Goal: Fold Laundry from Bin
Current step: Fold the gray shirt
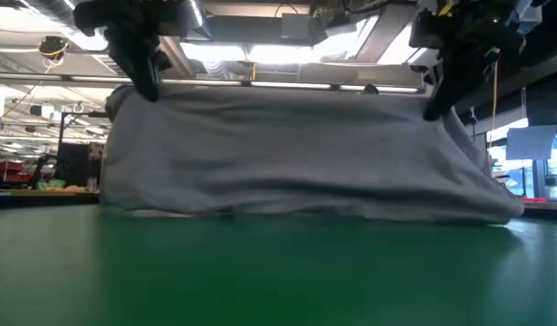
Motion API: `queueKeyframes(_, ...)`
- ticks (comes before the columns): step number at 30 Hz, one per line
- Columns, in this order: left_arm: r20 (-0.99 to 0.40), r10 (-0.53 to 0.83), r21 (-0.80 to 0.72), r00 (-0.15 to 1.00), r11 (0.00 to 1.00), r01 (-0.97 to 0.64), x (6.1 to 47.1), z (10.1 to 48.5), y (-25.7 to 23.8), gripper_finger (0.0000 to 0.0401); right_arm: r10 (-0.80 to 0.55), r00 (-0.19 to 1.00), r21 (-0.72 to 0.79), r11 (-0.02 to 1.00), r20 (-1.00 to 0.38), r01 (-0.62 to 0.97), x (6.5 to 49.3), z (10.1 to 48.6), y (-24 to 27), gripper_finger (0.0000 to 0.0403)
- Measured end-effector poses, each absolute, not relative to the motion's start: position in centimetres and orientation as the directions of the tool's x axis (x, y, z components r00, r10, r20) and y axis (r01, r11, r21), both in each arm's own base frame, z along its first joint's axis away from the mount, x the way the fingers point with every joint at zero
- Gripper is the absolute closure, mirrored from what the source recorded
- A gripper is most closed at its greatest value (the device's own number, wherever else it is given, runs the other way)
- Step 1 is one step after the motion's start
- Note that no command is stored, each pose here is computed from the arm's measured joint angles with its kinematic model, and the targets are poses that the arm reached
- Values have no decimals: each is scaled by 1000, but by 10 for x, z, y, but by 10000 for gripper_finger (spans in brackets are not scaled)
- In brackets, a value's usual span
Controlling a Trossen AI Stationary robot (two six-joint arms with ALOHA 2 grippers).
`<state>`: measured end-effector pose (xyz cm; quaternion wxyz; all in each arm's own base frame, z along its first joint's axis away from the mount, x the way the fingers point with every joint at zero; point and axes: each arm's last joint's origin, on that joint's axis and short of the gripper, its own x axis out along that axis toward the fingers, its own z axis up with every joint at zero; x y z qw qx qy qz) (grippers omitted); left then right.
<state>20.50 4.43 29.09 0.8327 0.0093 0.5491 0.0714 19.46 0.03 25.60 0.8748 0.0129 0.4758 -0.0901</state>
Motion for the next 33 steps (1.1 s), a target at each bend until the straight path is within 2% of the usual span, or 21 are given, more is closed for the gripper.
queueKeyframes(3, -914, 152, 111, 376, 985, -129, 204, 290, 48, 390, -173, 540, -68, 976, -824, 208, 191, 259, -1, 398)
queueKeyframes(8, -893, 265, 215, 364, 961, -173, 204, 292, 57, 389, -239, 516, -124, 961, -823, 246, 188, 260, -3, 397)
queueKeyframes(12, -888, 273, 215, 370, 958, -191, 204, 292, 62, 389, -286, 506, -149, 944, -813, 294, 187, 260, -4, 398)
queueKeyframes(15, -892, 248, 186, 378, 963, -194, 204, 292, 60, 389, -268, 516, -110, 943, -813, 315, 187, 260, -3, 397)
queueKeyframes(20, -903, 65, 2, 425, 989, -147, 206, 293, 42, 389, -77, 540, 87, 958, -838, 272, 188, 265, 2, 399)
queueKeyframes(23, -884, -116, -172, 452, 981, -86, 206, 295, 25, 389, 101, 566, 250, 949, -818, 193, 190, 277, 13, 399)
queueKeyframes(27, -796, -384, -410, 467, 911, 49, 205, 303, -2, 389, 335, 587, 426, 905, -737, 17, 192, 297, 35, 399)
queueKeyframes(30, -784, -460, -470, 418, 879, 85, 203, 294, -15, 389, 427, 562, 499, 866, -709, -28, 192, 290, 50, 399)
queueKeyframes(33, -814, -451, -454, 365, 887, 84, 201, 264, -21, 389, 443, 507, 514, 858, -739, 0, 192, 258, 59, 398)
